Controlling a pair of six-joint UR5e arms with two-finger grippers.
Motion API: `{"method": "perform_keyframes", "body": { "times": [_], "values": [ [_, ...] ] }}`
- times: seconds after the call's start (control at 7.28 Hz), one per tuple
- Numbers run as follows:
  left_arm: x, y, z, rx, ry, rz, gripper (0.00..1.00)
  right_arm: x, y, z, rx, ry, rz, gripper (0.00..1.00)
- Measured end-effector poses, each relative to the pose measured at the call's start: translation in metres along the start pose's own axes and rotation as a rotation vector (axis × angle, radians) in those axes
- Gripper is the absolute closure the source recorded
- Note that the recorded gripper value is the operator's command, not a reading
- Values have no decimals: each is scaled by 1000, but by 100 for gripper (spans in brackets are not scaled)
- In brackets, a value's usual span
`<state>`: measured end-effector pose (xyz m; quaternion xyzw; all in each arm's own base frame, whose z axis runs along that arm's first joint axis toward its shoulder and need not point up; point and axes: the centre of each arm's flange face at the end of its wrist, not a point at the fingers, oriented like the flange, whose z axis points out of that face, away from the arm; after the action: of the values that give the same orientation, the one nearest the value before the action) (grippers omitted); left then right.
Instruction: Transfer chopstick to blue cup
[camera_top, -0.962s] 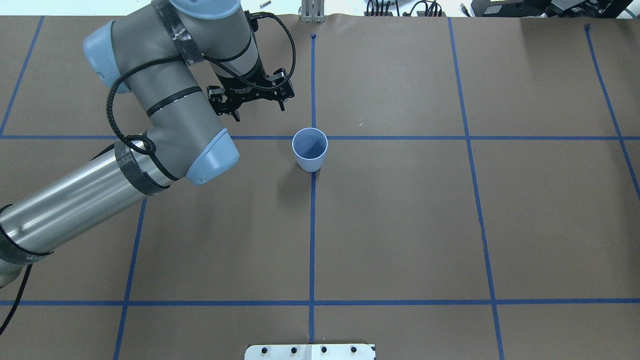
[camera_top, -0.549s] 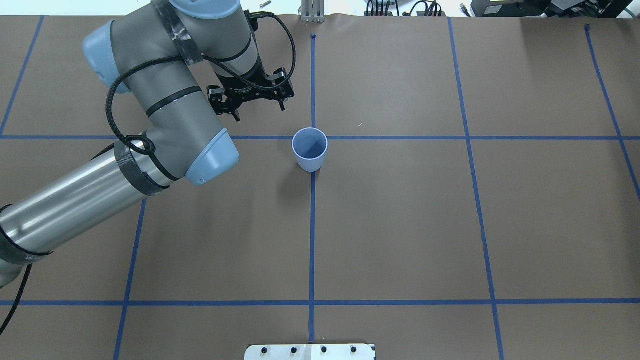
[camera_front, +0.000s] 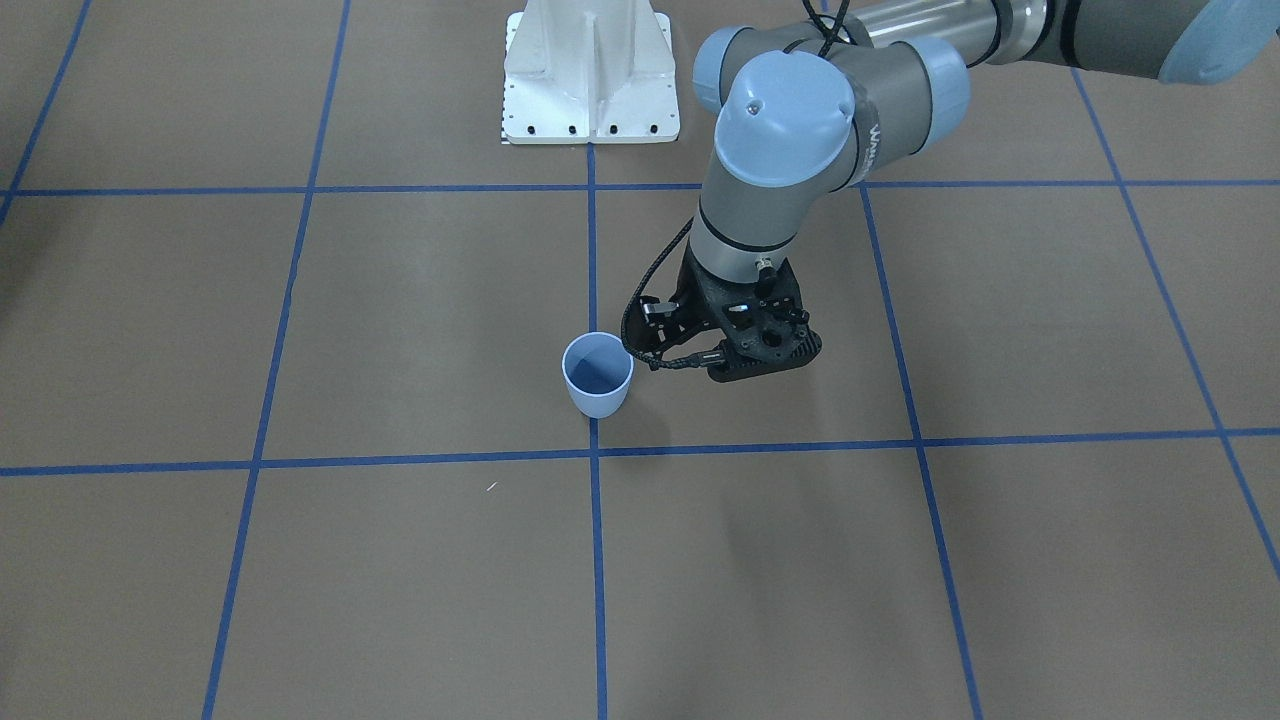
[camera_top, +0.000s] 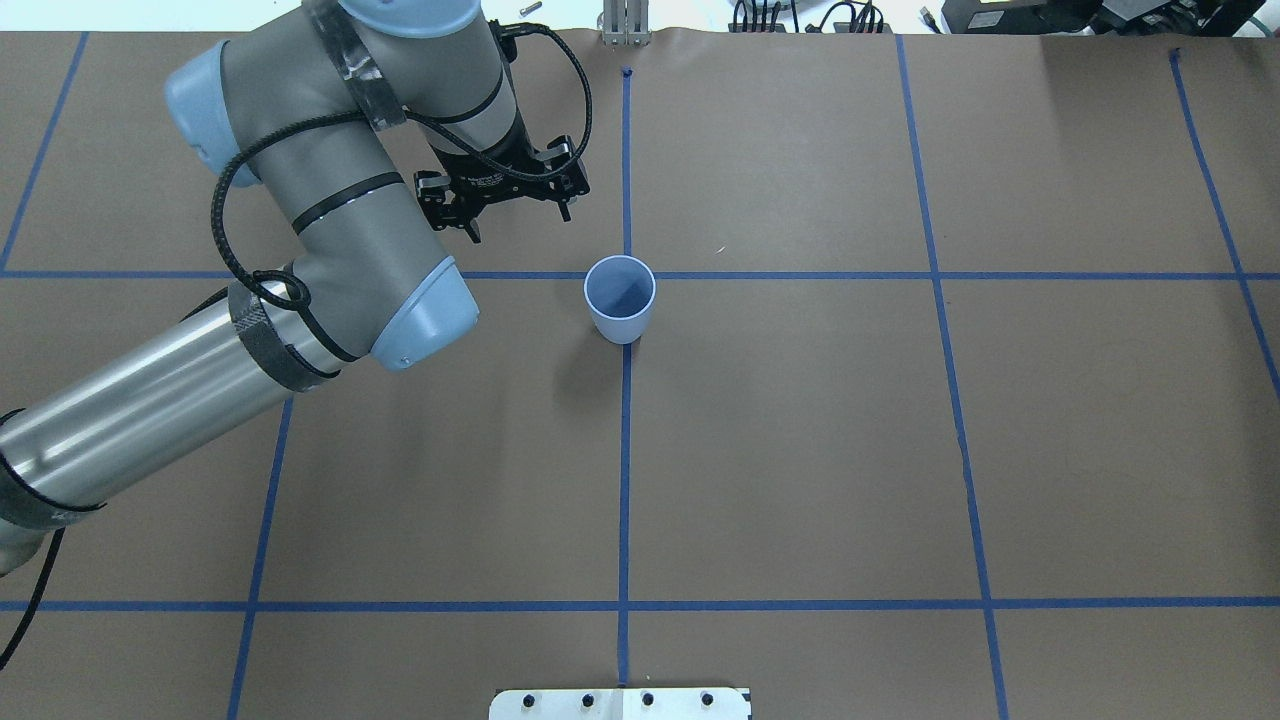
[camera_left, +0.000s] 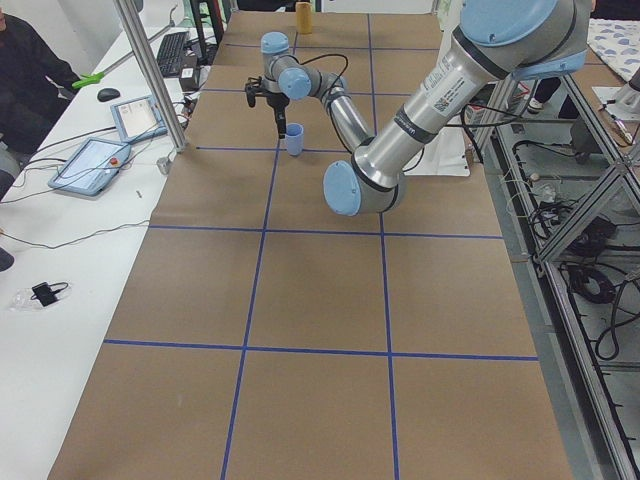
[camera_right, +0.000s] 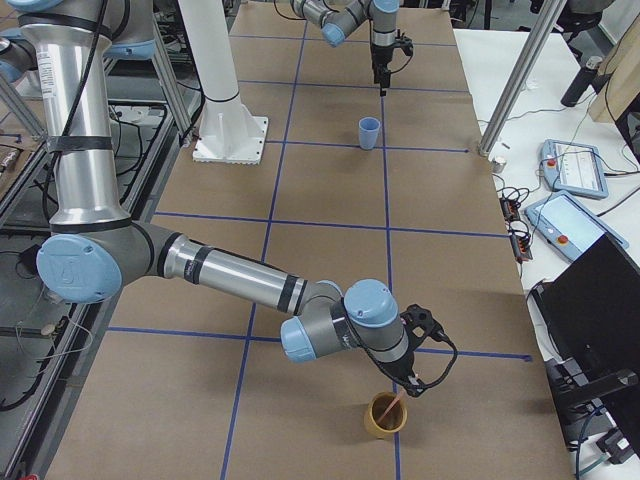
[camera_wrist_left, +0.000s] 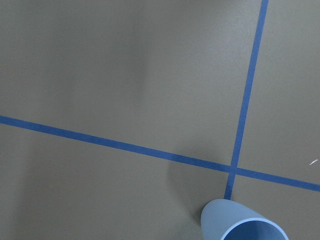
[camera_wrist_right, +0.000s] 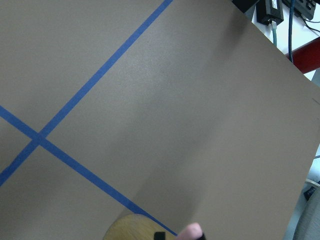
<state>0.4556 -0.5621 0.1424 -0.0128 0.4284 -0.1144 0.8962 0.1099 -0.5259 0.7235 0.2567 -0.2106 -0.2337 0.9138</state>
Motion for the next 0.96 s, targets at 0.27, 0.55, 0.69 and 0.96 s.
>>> {"method": "perform_keyframes", "body": {
  "times": [0.27, 0.55, 0.69, 0.96],
  "values": [
    [0, 0, 0, 0, 1, -2, 2, 0, -4, -3, 7, 2, -4, 84],
    [0, 0, -1, 0, 2, -2, 2, -1, -5, -5, 12, 4, -6, 84],
    [0, 1, -1, 0, 2, -3, 2, -1, -5, -6, 17, 6, -7, 84],
    [1, 1, -1, -2, 3, -4, 2, -1, -4, -15, 32, 12, -4, 89]
  ]
}}
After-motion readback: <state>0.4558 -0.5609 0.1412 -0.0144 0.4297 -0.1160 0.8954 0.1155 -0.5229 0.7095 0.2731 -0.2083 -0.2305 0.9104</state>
